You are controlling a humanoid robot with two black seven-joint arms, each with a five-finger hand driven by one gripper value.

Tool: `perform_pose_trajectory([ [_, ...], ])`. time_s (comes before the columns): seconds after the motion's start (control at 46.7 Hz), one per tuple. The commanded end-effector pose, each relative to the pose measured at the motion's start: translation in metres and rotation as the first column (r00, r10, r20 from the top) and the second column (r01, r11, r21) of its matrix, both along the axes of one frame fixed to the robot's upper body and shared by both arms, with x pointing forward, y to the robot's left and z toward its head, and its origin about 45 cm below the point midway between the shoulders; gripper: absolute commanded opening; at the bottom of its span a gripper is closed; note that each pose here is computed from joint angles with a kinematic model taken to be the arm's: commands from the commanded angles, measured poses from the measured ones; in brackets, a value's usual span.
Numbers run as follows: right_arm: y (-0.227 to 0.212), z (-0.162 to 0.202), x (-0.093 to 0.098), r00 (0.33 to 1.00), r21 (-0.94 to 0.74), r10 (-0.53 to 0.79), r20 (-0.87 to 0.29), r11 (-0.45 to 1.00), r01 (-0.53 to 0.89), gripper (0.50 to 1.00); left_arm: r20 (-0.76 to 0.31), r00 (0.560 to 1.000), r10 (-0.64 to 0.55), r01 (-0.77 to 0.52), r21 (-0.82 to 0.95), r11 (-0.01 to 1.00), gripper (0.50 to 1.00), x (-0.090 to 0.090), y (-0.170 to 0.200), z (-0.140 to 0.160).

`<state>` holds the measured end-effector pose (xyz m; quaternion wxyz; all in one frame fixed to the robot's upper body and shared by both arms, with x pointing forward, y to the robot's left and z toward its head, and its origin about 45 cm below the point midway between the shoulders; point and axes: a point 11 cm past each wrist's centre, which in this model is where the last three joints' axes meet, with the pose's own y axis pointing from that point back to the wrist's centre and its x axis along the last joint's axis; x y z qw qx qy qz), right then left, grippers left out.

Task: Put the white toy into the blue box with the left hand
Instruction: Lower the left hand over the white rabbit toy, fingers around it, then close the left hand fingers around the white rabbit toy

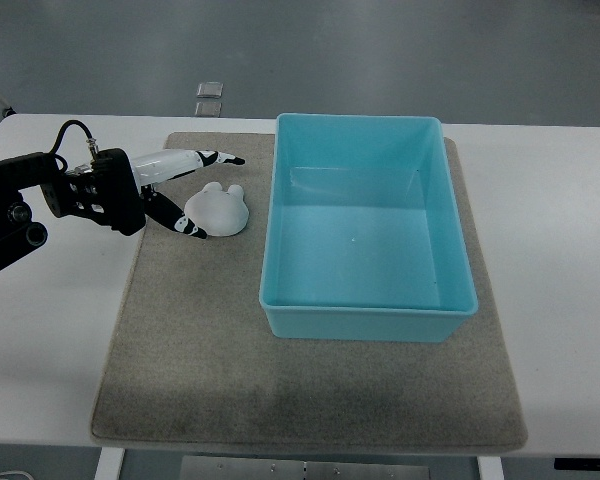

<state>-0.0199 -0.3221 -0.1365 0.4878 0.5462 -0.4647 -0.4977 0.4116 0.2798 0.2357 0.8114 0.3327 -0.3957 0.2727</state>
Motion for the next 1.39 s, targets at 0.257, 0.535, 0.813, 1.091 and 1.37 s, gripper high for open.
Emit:
perform_pose_trajectory([
  [0.257,0.000,0.000,0.000,1.000,0.000,0.002,0.000,1.000,-0.002,0.936,0.001,1.000,-0.022,0.022,0.008,1.000,0.988,-0.001,-0.009,-0.005],
  [0.535,0.000,0.000,0.000,1.000,0.000,0.001,0.000,1.000,-0.001,0.936,0.007,0.999,-0.046,0.046,0.035,0.998,0.986,0.000,-0.020,-0.016],
  [0.813,0.000,0.000,0.000,1.000,0.000,-0.001,0.000,1.000,0.001,0.936,0.009,0.998,-0.058,0.057,0.053,0.997,0.919,0.000,-0.023,-0.018],
  [1.091,0.000,0.000,0.000,1.000,0.000,0.001,0.000,1.000,-0.001,0.936,0.060,0.998,-0.036,0.030,0.106,0.994,0.894,0.007,-0.010,-0.017],
  [1.37,0.000,0.000,0.000,1.000,0.000,0.001,0.000,1.000,-0.001,0.936,0.061,0.997,-0.043,0.036,0.115,0.993,0.857,0.006,-0.011,-0.019],
])
